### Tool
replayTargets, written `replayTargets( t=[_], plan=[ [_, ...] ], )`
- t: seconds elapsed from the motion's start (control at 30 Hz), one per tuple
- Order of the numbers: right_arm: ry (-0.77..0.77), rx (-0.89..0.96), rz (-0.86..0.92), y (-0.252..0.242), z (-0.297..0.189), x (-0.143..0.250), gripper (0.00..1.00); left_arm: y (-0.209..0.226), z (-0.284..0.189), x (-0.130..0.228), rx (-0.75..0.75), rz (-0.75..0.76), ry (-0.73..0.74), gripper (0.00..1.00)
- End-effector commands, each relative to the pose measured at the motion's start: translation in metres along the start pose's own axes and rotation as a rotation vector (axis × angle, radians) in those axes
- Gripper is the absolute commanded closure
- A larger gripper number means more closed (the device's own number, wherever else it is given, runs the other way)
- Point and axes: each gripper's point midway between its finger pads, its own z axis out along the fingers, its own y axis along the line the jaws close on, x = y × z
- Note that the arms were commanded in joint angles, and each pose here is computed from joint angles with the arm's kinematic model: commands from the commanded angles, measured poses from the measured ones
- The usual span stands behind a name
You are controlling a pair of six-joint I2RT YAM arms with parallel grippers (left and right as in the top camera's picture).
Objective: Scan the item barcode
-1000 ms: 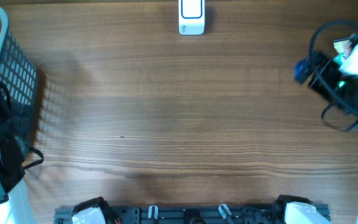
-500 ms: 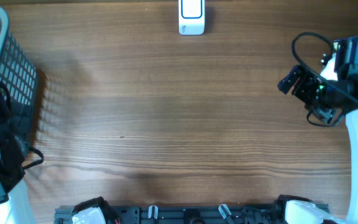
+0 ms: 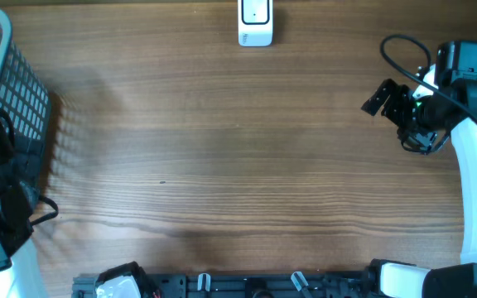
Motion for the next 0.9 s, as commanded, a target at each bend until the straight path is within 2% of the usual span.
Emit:
replayTargets(
  t=[0.0,0.17,0.33,0.67,0.87],
  plan=[
    [0.011,-0.034,-0.145,0.013,0.000,0.009,0.00,0.000,-0.001,-0.001,0.003,0.003,0.000,0.00],
    [-0.132,-0.135,-0.399,0.057,-0.025,0.013,0.00,0.000,-0.001,-0.001,0.003,0.003,0.000,0.00],
    [-0.314,-0.250,-0.615,0.095,-0.072,0.027,0.00,0.000,-0.001,-0.001,0.003,0.003,0.000,0.00],
    [-0.515,-0.293,-0.695,0.086,-0.140,0.050,0.00,0.000,-0.001,-0.001,0.004,0.003,-0.001,0.00],
    [-0.578,-0.296,-0.835,0.075,-0.146,0.070,0.00,0.000,-0.001,-0.001,0.003,0.003,0.000,0.00]
  ],
)
